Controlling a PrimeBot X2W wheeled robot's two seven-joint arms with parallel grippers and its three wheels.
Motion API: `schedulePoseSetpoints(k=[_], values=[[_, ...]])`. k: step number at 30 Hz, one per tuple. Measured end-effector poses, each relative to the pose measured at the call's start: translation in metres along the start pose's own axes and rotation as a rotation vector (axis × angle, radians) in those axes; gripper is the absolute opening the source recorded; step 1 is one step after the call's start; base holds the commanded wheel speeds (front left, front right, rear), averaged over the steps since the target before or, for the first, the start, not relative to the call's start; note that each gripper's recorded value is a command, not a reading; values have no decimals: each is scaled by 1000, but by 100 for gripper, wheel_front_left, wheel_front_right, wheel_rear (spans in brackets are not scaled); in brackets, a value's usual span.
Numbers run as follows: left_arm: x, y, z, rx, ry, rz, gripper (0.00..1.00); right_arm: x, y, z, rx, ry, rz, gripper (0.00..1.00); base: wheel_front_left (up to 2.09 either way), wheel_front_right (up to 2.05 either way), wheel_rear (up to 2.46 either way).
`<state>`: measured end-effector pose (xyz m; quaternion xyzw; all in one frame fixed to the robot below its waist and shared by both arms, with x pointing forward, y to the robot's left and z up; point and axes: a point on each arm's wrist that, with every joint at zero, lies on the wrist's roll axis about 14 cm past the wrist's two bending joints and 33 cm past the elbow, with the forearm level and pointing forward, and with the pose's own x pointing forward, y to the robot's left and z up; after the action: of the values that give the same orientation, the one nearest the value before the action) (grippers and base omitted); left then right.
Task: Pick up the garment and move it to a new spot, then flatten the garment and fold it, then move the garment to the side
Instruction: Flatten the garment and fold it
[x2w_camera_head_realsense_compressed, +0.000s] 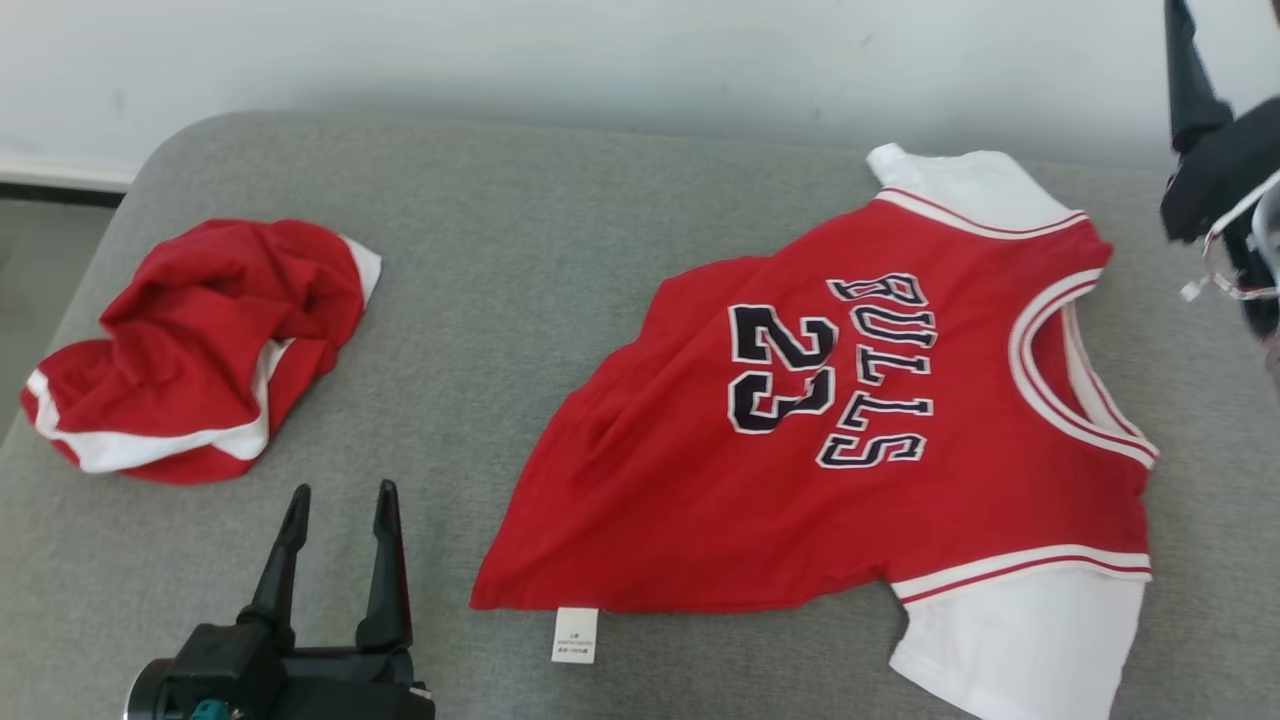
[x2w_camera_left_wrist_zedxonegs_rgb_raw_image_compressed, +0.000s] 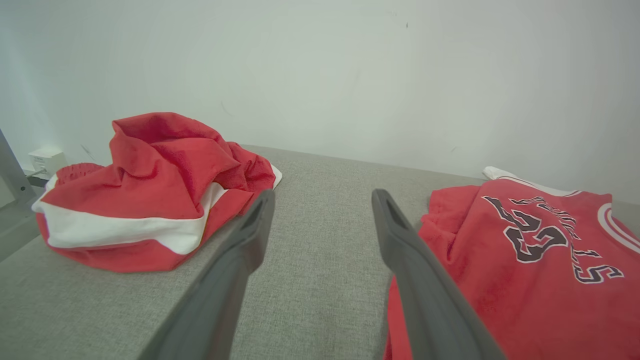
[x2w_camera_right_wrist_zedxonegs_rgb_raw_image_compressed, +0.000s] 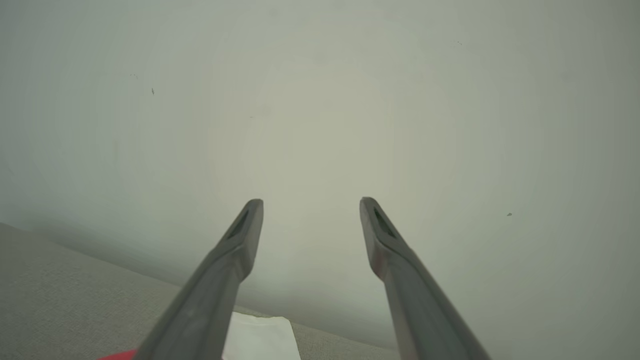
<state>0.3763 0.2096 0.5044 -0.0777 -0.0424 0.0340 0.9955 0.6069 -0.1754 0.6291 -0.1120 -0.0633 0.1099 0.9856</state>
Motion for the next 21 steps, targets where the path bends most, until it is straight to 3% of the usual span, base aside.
schedulePoseSetpoints(k=[8,21], values=[[-4,-6,5,2,-17,-25,100,-61,-16,-9,115,-54,-49,100,0,0,0],[-3,-25,12,3,-41,-89,100,-182,-8,-52,249,-58,-158,100,0,0,0]])
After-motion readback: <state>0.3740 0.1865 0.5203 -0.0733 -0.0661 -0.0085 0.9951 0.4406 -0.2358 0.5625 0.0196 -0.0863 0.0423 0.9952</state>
